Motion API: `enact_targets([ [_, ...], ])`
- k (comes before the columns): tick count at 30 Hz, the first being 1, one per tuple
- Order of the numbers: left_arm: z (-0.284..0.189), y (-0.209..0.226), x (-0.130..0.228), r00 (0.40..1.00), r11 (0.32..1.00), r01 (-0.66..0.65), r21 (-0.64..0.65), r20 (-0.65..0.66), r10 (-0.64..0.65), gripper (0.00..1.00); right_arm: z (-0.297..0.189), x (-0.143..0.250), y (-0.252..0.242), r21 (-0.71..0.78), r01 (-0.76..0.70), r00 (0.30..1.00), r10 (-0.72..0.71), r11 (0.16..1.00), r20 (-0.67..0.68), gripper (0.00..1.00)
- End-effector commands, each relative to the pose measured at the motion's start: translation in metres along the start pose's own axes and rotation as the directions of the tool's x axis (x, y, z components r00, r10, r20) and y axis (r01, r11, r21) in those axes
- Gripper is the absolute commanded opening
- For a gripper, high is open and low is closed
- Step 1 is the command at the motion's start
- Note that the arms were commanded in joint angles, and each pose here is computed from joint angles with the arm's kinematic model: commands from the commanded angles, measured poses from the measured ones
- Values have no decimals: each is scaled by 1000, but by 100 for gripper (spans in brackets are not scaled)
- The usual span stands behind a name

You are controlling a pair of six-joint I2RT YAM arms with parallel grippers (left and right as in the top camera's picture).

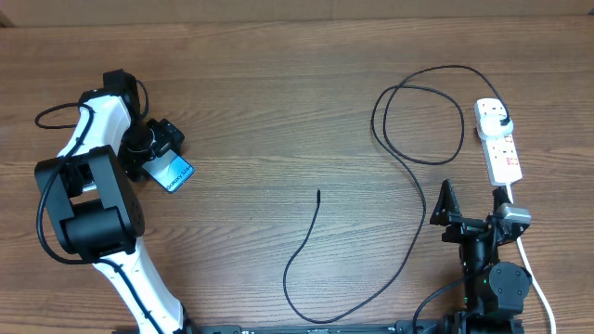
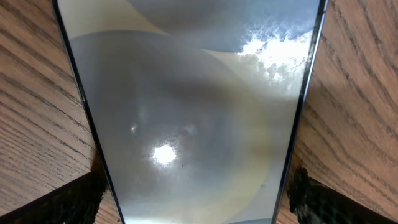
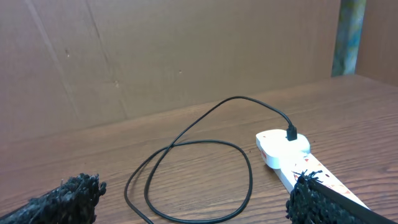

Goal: Plug charger to phone and switch on socket

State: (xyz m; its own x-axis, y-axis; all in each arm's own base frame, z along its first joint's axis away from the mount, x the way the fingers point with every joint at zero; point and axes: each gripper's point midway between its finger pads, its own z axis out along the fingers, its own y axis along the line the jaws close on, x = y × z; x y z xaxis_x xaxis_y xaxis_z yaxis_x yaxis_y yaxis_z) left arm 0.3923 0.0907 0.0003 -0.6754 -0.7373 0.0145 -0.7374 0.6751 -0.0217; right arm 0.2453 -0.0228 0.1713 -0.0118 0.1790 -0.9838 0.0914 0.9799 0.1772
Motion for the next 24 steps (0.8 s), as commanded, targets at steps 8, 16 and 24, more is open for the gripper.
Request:
enact_targets([
  [8,14,4,7,999,1000,-13,-1,-53,13,100,0,3,1,-4,5,1000,-5,1000,-1,100],
  [16,14,4,7,998,1000,-13,-1,-53,13,98,0,3,1,-4,5,1000,-5,1000,-1,100],
  [24,14,4,7,998,1000,-13,-1,-54,13,89,0,3,1,-4,5,1000,-5,1000,-1,100],
])
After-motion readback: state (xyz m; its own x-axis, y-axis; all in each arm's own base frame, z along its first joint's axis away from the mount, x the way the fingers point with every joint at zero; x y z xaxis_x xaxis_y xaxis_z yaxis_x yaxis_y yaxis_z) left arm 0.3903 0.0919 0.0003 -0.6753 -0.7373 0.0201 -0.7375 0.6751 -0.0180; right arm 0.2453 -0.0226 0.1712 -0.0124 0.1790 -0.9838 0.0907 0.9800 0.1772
